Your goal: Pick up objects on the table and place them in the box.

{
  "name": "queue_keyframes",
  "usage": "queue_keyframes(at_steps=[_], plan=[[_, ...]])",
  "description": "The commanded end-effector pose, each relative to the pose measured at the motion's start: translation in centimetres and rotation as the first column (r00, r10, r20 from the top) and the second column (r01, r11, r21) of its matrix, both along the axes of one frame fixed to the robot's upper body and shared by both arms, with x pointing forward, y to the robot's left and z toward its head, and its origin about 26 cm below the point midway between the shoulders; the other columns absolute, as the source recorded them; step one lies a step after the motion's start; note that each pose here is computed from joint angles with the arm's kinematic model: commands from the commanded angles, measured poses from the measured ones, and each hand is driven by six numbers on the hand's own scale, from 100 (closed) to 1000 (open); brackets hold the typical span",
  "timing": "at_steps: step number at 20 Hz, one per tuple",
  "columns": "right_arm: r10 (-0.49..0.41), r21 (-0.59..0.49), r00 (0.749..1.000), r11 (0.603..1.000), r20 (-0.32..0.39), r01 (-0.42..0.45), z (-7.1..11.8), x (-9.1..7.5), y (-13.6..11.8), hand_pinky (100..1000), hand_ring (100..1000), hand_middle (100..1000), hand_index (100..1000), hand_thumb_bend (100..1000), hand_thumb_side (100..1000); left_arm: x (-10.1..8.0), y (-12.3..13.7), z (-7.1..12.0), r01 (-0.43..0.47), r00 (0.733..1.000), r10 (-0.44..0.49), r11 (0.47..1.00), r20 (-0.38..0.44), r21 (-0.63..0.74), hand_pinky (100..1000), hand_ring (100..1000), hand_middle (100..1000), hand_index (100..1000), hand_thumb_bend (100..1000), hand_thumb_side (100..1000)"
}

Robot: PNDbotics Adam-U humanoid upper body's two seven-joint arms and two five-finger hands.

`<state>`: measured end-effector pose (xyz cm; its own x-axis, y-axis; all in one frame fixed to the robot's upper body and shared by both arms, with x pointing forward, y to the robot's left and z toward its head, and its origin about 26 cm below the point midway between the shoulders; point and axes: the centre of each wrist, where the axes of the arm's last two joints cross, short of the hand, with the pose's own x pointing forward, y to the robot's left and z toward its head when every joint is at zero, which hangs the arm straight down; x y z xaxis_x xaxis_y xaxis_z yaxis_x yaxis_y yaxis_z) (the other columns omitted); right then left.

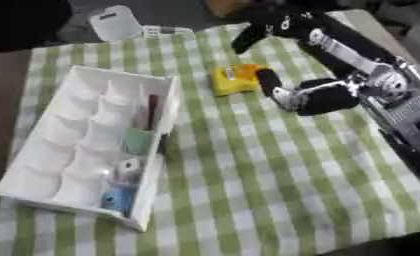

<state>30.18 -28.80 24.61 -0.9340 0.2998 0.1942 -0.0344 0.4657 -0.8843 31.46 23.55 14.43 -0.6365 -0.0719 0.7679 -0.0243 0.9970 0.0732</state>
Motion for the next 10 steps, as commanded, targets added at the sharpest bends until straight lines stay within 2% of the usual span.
queue_keyframes(at_steps=[1,10], plan=[[-0.004,-0.028,0.999,1.0,0.033,0.005,0.97,-0.48,-0.28,749,788,926,1000,100,100,-0.07,0.51,0.49,-0.022,1.0,0.022,1.0,0.018,0.011,733,714,916,771,179,881],[-0.014,-0.037,1.0,0.999,0.019,0.014,0.67,-0.49,-0.3,753,788,925,1000,100,104,-0.11,0.47,0.37,-0.022,1.0,0.022,1.0,0.012,0.007,732,708,910,767,176,885]])
